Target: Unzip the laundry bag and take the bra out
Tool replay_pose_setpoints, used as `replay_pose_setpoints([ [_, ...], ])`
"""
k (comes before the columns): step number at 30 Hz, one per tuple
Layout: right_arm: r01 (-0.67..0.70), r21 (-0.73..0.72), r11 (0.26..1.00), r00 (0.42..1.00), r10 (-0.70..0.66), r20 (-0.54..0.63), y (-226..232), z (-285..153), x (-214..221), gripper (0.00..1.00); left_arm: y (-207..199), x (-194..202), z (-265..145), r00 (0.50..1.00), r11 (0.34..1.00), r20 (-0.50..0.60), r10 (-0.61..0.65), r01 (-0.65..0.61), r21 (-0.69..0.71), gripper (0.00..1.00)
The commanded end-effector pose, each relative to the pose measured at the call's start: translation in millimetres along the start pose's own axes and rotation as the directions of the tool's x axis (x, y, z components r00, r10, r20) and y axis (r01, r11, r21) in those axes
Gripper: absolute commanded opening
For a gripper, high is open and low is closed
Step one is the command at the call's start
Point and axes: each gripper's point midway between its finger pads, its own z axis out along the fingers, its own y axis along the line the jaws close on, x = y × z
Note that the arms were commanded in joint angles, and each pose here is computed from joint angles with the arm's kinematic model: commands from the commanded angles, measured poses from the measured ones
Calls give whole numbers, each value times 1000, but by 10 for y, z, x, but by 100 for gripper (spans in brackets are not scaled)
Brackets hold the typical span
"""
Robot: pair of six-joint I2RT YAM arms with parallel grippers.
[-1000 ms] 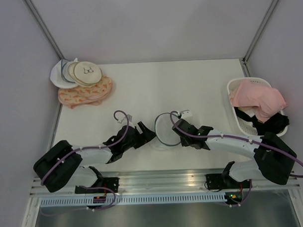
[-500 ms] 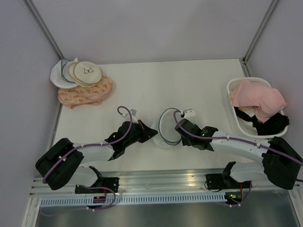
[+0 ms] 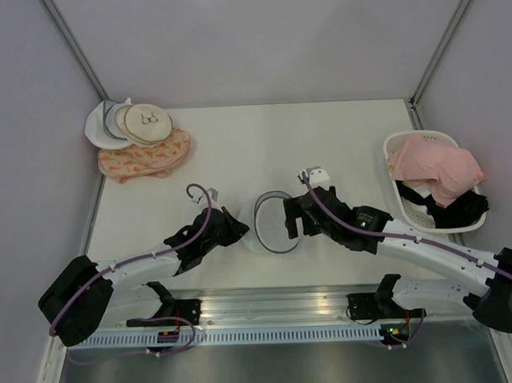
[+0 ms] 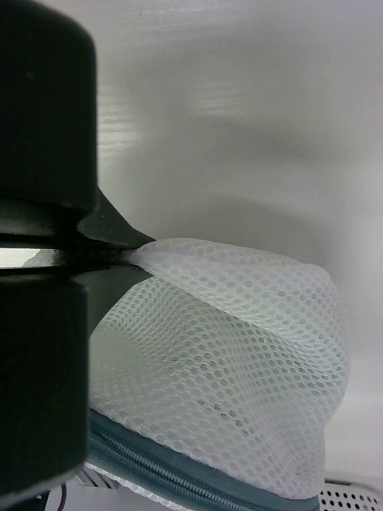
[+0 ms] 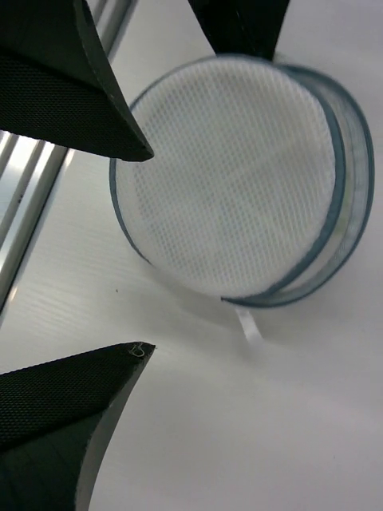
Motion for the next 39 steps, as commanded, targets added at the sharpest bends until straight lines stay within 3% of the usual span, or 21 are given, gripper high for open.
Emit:
replay_pose_setpoints([
  [1,44,-134,990,999,-40,35,504,-62,-240,98,-38,-87,0,999,1000,23,30,-29,-10,2],
  [5,109,-150,983,994,-110,7,928,89,-160,98,-106,-93,-8,1000,1000,15,22,-22,8,2],
  [13,154,-54,987,988,-155,-19,1241,278,-68,98,-173,-89,-45,1000,999,12,-9,9,46,2],
  [18,156,202,967,987,-158,-10,834,424,14,98,-158,-77,-94,1000,998,13,-20,19,58,2],
  [22,160,358,920,986,-168,-8,394,302,63,98,-114,-91,-156,999,998,29,-22,21,57,2],
  [32,46,601,798,992,-108,68,-729,-249,-18,98,156,18,-250,999,1000,32,-9,8,25,2],
  [36,63,502,863,994,-100,48,-586,-226,-8,98,171,45,-249,1000,999,30,0,-2,42,2],
  [37,49,403,914,992,-92,86,-392,-174,-108,98,155,44,-248,999,999,33,1,-3,54,2],
  [39,62,209,976,997,-70,34,-84,-51,74,98,142,65,-248,1000,998,26,3,-5,69,2],
])
